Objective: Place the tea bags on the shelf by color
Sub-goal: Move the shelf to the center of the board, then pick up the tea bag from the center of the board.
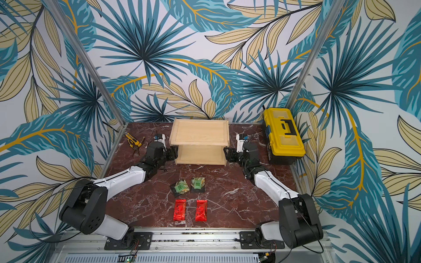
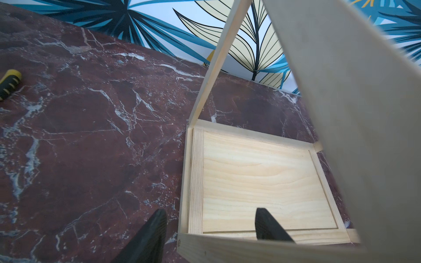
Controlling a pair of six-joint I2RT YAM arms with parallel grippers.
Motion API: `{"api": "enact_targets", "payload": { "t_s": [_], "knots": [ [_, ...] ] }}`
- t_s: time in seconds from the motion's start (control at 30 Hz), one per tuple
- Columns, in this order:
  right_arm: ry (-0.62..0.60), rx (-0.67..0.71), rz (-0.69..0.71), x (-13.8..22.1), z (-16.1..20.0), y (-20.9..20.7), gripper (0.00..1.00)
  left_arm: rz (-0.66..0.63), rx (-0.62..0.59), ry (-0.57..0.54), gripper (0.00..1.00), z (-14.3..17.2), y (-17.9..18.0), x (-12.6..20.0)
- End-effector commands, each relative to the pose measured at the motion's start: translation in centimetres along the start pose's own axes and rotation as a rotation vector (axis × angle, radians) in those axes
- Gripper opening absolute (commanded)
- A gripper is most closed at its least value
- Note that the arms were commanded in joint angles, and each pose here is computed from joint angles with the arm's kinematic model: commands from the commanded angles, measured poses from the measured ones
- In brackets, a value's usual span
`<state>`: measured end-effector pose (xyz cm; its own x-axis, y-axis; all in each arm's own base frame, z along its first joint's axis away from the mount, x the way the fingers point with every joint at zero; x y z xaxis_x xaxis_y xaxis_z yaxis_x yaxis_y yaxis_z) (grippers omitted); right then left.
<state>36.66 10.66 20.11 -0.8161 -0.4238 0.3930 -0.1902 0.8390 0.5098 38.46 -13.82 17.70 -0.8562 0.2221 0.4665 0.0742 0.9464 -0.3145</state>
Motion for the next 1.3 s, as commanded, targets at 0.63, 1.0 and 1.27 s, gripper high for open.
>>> {"api": "enact_targets", "payload": {
  "t_s": [0.63, 1.0, 1.27],
  "knots": [
    [0.068, 0.04, 0.051, 1.7, 0.9, -0.4, 0.62, 0.052, 0.045, -0.045, 0.85, -2.1, -0.3, 5.0],
    [0.16, -0.054, -0.068, 5.8, 7.8, 1.0, 0.57, 0.302, -0.043, 0.124, 0.7, 3.0, -4.8, 10.2],
    [0.226, -0.127, -0.229, 2.1, 13.2, 4.0, 0.48, 0.564, -0.044, 0.429, 0.41, 11.1, -9.3, 7.7]
  ]
}}
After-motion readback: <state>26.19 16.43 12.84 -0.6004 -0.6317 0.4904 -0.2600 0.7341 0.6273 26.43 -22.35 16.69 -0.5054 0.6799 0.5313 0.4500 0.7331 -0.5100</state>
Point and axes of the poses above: each gripper's point midway between its finger pads, its own x axis back along the fingers, its own y axis along the line the jaws close on, z = x × y, the point moved 5 cm from there along x, back along the fingers, and after that the axes turned 5 degrees about -x, right-handed, at the moved point
